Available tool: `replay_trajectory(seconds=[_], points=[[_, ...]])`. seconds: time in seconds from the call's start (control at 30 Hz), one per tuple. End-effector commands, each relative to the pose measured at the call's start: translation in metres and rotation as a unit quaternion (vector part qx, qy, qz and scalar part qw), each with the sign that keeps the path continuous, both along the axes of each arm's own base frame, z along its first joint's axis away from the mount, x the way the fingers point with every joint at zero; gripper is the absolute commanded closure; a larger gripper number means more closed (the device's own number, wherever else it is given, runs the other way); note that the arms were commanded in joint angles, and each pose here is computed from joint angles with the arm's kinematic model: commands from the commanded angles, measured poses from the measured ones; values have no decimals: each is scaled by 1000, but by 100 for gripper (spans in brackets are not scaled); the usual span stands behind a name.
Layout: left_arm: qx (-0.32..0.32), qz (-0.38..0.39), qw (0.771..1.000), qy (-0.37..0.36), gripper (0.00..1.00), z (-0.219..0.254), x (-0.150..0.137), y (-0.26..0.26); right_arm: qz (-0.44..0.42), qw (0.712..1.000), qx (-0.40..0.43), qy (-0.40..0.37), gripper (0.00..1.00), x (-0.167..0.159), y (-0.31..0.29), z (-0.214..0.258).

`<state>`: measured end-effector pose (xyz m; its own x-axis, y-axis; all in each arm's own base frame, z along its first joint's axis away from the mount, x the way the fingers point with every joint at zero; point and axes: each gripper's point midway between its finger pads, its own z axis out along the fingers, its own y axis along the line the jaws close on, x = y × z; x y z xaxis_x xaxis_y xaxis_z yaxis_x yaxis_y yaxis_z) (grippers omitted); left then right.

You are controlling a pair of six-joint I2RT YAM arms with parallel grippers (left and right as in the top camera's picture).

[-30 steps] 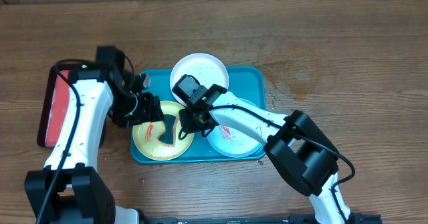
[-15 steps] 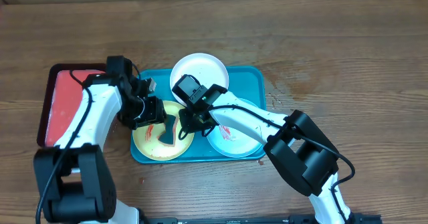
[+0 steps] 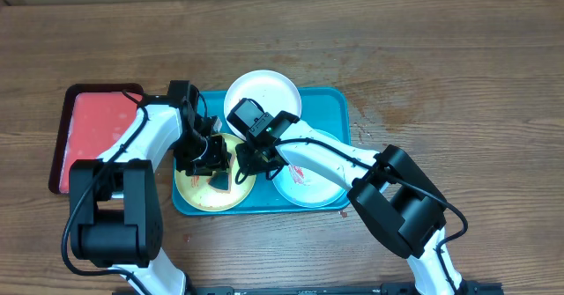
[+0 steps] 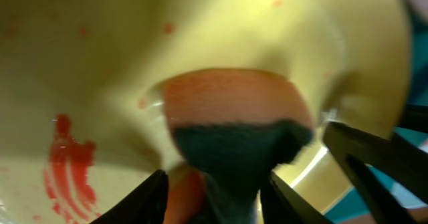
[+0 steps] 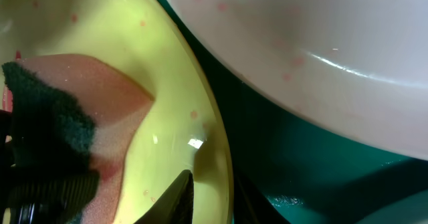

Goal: Clean dirty plates on tray and stack at the side
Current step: 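Scrub the yellow plate with the sponge while the right gripper holds it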

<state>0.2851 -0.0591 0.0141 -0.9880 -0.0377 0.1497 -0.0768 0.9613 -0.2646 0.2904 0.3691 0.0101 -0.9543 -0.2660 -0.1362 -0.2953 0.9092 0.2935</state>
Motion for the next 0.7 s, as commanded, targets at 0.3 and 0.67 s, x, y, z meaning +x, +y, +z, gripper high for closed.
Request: replay_trajectory(seconds=[0.3,0.67], points=[[141,66,988,26,95,-14,-6,44,-2,1000,-3,0,83,3,1,-3],[244,143,958,36,96,10,-2,99,-4,1000,-15,-7,83,5,-4,-5]])
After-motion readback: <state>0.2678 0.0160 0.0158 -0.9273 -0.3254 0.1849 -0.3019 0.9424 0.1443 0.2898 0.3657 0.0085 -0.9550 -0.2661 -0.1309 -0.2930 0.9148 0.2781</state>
